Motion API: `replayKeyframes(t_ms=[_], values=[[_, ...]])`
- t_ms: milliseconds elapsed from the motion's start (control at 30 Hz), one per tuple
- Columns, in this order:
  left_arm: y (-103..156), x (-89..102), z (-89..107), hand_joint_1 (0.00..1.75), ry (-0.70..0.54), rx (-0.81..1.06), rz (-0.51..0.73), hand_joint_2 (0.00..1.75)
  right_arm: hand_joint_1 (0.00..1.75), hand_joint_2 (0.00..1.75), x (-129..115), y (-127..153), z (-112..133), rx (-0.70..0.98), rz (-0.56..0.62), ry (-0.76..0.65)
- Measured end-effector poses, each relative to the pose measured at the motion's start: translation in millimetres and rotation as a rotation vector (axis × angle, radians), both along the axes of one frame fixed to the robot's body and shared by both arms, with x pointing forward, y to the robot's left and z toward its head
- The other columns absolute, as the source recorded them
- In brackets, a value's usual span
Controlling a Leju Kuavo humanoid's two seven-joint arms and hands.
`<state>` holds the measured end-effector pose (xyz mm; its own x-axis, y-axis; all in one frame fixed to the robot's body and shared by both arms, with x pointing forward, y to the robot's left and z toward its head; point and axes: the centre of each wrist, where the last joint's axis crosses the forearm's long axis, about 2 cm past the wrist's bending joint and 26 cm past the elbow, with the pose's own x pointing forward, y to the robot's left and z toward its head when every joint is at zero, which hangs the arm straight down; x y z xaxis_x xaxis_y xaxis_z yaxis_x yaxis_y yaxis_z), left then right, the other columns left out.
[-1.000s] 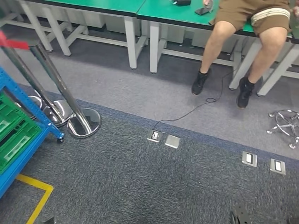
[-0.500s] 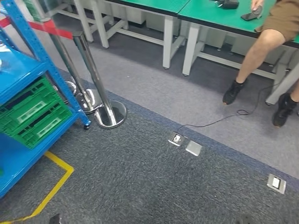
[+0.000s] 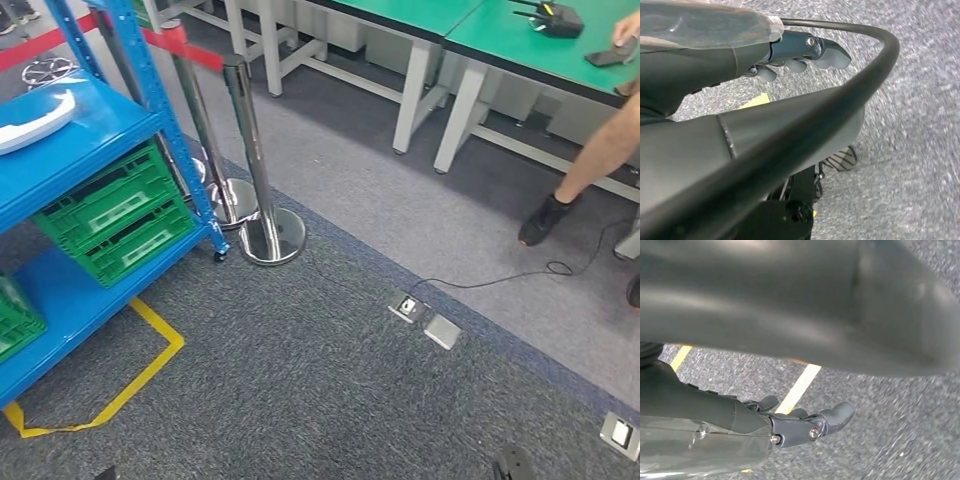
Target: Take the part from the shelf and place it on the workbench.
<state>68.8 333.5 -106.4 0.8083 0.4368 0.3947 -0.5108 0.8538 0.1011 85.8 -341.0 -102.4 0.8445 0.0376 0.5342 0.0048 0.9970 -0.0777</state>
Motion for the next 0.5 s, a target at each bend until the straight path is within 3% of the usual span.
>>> replayKeyframes(t_ms=[500], values=[[2.4,-1.8,-0.1,0.0,0.021,0.003,-0.001,0.0,0.0,0.0,-4.9,0.4,-1.1,0.008,-0.016,0.019]])
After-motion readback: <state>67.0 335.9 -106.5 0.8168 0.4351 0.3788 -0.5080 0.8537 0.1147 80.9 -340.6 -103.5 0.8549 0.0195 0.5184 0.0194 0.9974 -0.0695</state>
